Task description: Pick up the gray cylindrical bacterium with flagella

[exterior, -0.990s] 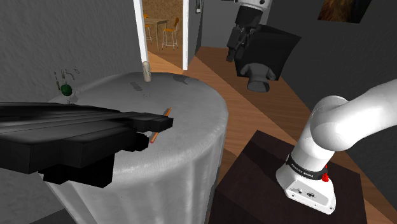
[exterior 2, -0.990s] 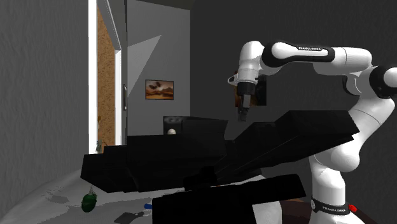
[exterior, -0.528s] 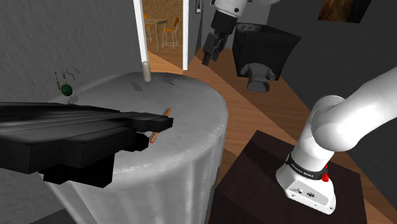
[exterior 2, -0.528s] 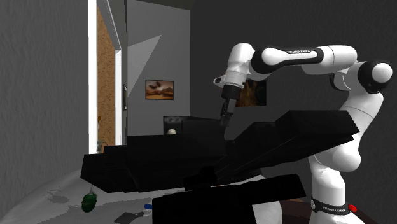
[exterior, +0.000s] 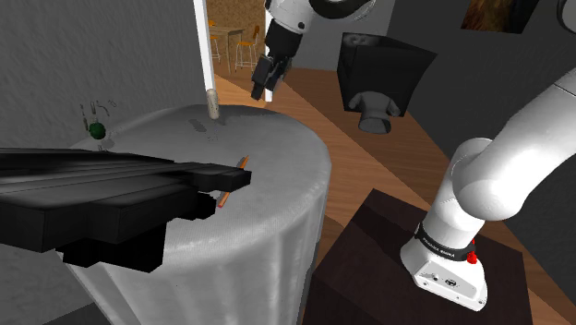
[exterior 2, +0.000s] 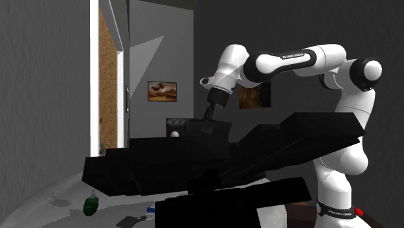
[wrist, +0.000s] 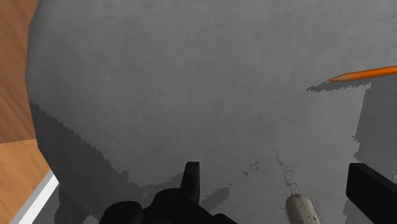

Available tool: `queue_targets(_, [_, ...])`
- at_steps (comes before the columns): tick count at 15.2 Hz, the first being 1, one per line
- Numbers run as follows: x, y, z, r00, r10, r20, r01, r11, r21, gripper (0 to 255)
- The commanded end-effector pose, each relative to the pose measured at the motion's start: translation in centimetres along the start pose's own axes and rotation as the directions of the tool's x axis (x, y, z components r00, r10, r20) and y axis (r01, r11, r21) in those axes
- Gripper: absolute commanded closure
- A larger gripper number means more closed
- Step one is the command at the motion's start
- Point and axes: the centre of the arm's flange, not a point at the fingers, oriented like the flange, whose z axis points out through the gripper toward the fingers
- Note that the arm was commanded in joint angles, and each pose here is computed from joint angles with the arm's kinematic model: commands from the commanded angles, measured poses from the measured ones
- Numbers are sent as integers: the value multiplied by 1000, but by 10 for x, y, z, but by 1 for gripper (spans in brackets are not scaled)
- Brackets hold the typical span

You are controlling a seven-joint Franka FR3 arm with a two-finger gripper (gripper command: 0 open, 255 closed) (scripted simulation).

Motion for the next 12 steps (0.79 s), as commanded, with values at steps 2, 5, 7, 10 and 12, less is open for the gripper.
queue_targets(2, [26, -18, 15, 997, -58, -45, 58, 998, -2, 0])
queue_targets(5, [51, -37, 29, 989, -116, -87, 115, 993, -8, 0])
queue_targets(7, [67, -50, 38, 981, -154, -115, 153, 988, -12, 0])
queue_targets(10, [67, -53, 50, 979, -163, -121, 162, 987, -14, 0])
queue_targets(12, [63, -53, 60, 979, -163, -121, 162, 987, -14, 0])
